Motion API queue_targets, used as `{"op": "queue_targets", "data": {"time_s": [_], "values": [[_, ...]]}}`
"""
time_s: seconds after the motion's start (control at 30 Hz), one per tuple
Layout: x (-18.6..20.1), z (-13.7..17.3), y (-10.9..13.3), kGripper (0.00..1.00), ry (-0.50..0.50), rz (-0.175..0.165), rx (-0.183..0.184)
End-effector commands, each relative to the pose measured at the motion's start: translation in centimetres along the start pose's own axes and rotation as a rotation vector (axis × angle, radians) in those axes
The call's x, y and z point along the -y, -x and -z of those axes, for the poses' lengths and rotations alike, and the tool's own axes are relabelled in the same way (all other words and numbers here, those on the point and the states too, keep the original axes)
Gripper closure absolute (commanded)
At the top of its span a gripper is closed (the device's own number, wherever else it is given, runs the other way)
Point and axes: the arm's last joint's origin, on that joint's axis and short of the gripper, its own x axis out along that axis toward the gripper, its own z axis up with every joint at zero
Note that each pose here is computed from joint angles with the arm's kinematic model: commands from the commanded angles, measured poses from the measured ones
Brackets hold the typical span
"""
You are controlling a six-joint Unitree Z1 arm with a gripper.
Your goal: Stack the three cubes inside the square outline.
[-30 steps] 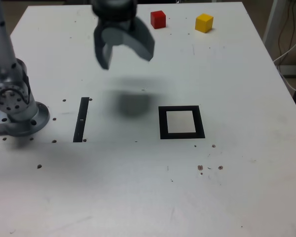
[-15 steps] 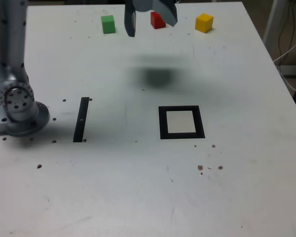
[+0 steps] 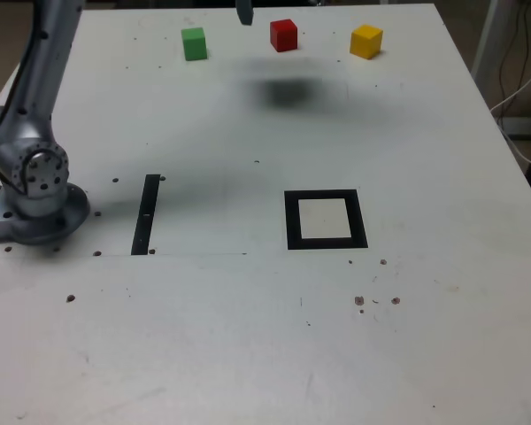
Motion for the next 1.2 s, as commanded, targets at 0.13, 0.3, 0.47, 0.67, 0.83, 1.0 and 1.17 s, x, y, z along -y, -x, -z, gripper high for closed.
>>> {"op": "queue_targets", "data": {"time_s": [0.13, 0.3, 0.47, 0.67, 0.83, 1.0, 1.17], "values": [[-4.1, -0.2, -2.0, 0.01, 0.066, -0.001, -0.006], [-6.1, -1.0, -4.5, 0.02, 0.096, 0.008, -0.028], [-7.1, -2.0, -6.0, 0.03, 0.109, -0.005, -0.034], [-8.0, -3.2, -7.2, 0.04, 0.108, -0.032, -0.029], [-8.6, -3.9, -8.6, 0.07, 0.108, -0.025, -0.031], [-9.1, -4.4, -10.1, 0.09, 0.110, -0.006, -0.036], [-9.1, -4.8, -11.3, 0.12, 0.107, 0.022, -0.045]]}}
